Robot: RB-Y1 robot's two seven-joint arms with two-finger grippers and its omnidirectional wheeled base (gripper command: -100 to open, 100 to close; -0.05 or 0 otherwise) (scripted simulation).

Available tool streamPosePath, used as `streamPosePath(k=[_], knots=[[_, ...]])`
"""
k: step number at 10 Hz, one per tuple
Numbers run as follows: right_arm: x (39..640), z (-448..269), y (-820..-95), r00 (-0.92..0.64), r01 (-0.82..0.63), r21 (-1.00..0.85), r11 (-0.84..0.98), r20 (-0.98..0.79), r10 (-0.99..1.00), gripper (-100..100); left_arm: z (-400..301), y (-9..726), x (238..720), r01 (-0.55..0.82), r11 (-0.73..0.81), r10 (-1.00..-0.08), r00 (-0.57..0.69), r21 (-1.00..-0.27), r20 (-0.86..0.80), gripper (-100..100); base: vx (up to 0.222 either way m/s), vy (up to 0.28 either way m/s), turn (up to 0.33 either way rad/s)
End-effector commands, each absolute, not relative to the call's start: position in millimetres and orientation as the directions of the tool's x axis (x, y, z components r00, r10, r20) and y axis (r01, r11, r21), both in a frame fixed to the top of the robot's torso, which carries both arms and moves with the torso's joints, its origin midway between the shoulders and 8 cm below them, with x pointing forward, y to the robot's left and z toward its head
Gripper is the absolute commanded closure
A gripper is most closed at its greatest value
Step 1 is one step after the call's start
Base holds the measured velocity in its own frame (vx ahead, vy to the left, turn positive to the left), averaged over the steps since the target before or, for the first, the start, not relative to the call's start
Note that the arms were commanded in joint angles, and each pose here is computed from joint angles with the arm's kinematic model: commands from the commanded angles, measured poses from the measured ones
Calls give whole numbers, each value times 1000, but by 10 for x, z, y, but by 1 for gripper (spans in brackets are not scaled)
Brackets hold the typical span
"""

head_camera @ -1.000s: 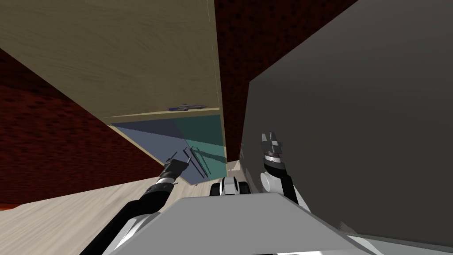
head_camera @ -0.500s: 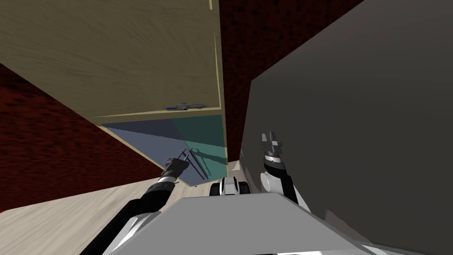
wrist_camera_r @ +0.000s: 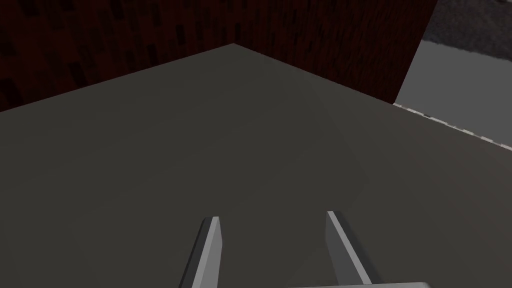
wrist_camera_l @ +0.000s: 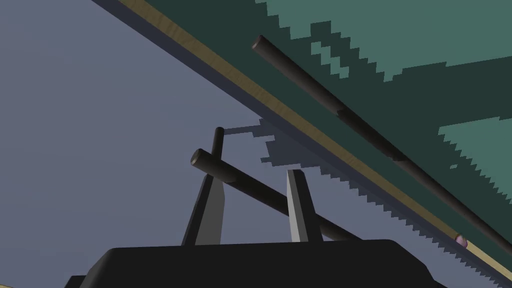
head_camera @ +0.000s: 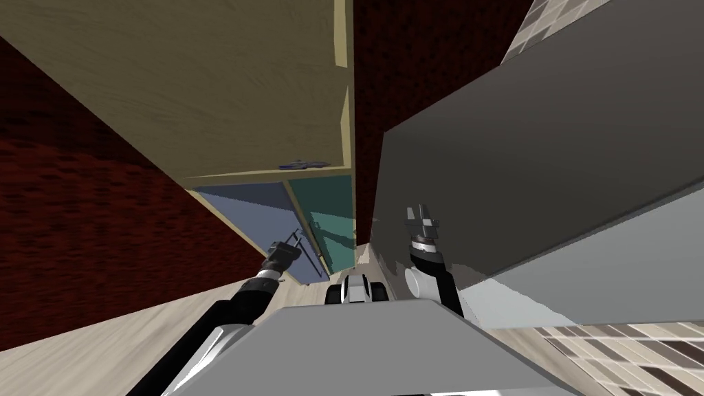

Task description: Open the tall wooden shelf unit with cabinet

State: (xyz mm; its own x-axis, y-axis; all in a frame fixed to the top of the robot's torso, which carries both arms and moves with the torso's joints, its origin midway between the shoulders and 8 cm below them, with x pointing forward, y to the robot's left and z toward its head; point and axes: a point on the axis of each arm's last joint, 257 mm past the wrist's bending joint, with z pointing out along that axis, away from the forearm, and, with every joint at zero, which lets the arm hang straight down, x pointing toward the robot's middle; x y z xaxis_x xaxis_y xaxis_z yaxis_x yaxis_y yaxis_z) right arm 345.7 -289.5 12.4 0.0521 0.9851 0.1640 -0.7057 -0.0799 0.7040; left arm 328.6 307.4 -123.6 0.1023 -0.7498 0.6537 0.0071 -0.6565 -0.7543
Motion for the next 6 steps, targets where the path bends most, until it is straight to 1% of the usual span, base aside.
streamPosePath(k=[1, 3, 4, 5, 6], knots=[[3457, 123, -2895, 52, -706, 704, -80, 164, 985, 0, -1213, 2912, 3325, -32, -618, -786, 60, -786, 615, 100, -191, 153, -152], [3457, 123, -2895, 52, -706, 704, -80, 164, 985, 0, -1202, 2756, 3356, -61, -614, -789, 23, -787, 614, 100, -206, 137, -134], [3457, 123, -2895, 52, -706, 704, -80, 164, 985, 0, -1222, 2760, 3340, -57, -650, -759, 34, -757, 650, 100, -84, 63, -37], [3457, 122, -2895, 52, -706, 704, -80, 164, 985, 0, -1235, 2601, 3370, -93, -649, -759, -1, -755, 651, 100, -140, 146, -180], [3457, 123, -2895, 52, -706, 704, -80, 164, 985, 0, -1231, 2536, 3383, -106, -642, -762, -19, -759, 647, 100, -195, 242, -305]])
